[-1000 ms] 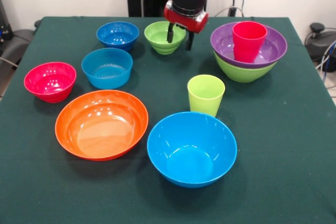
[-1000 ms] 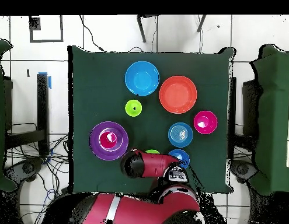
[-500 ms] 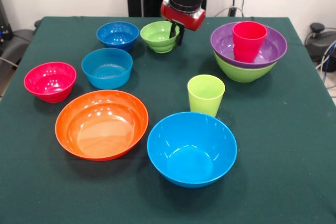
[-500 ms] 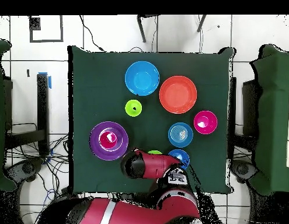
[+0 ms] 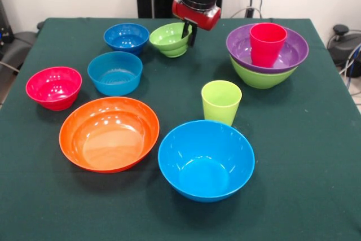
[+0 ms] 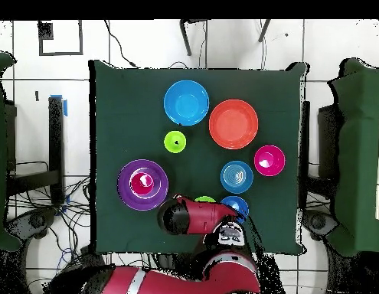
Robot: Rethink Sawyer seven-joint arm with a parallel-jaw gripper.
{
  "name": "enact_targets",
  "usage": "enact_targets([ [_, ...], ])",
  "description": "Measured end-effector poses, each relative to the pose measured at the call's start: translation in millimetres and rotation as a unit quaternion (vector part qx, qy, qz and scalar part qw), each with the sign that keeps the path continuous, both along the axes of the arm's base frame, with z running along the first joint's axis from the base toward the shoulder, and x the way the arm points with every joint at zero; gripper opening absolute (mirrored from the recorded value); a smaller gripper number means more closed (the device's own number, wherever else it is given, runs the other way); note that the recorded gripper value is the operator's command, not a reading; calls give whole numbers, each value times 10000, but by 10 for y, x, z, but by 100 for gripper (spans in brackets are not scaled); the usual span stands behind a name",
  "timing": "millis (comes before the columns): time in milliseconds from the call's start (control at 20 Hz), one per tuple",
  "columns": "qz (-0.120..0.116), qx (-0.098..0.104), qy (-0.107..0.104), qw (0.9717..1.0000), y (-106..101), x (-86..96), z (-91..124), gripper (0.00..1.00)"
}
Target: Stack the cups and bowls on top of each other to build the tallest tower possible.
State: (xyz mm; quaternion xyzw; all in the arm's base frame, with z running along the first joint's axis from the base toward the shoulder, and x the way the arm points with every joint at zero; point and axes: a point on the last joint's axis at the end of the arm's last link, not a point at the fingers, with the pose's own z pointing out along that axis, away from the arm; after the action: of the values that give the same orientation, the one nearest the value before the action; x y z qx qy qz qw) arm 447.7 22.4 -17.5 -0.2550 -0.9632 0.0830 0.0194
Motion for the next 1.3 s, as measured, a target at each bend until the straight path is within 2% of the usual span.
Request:
enact_targets([
  [500, -72, -92, 249, 9996, 71, 97, 353, 0],
  [750, -87, -123, 276, 9995, 64, 180, 477, 0],
  [950, -42, -208, 333, 9992, 113, 309, 653, 0],
  [1300, 14, -236, 431, 9988, 406, 661, 1055, 0],
])
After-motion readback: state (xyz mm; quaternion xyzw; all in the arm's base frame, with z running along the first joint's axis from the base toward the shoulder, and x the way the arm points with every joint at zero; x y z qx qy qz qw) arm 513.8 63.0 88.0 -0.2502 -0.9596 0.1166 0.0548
